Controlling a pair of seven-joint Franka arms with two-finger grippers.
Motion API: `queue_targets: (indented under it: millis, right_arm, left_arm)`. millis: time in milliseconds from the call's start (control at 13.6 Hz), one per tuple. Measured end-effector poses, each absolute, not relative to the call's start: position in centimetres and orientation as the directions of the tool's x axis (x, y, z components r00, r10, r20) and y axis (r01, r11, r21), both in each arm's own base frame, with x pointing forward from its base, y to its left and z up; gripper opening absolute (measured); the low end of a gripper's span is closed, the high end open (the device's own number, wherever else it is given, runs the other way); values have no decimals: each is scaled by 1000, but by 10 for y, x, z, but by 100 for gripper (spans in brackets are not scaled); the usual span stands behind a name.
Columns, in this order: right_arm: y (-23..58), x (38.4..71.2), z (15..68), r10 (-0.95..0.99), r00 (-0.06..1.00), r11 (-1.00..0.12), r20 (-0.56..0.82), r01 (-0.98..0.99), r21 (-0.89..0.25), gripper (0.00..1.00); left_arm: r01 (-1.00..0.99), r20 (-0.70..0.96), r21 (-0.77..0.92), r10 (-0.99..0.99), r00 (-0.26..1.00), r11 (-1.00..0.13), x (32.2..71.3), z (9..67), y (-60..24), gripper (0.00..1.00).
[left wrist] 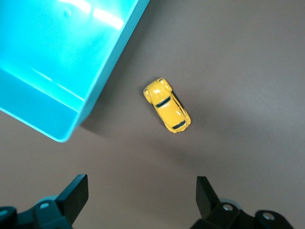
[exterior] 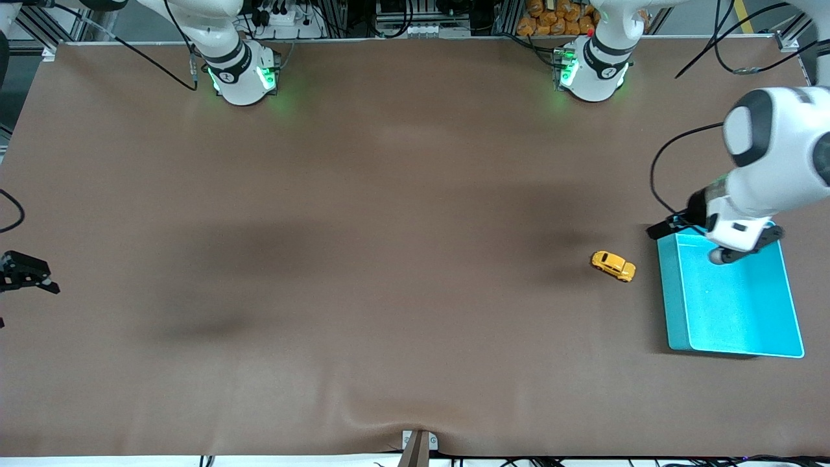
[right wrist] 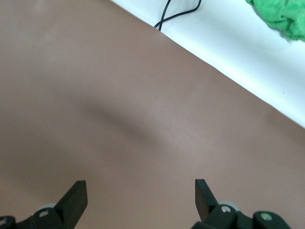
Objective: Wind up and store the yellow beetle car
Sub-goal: 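Move the left gripper to the car while the right gripper withdraws, then grasp the yellow car with the left gripper and lift it over the bin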
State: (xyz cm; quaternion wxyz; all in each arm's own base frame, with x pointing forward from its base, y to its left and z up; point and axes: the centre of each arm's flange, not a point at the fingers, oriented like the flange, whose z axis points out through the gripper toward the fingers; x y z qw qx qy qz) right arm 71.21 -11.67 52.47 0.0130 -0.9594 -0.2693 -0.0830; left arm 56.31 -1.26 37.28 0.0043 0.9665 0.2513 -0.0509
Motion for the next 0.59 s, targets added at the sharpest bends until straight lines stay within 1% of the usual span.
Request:
queue_targets:
  millis: [221, 369, 590]
  right_arm:
    - [-87, 716, 527, 319, 936, -947, 151, 321, 11, 100]
    - [-77, 716, 533, 190, 969, -981, 159, 193, -5, 100]
    - [-63, 709, 546, 131, 981, -991, 146, 135, -16, 100]
  left_arm:
    - [624, -87, -23, 624, 777, -781, 561, 338, -15, 100]
    - [724, -74, -19, 723, 686, -689, 567, 312, -14, 100]
    - [842, -54, 3, 841, 538, -539, 576, 275, -14, 100]
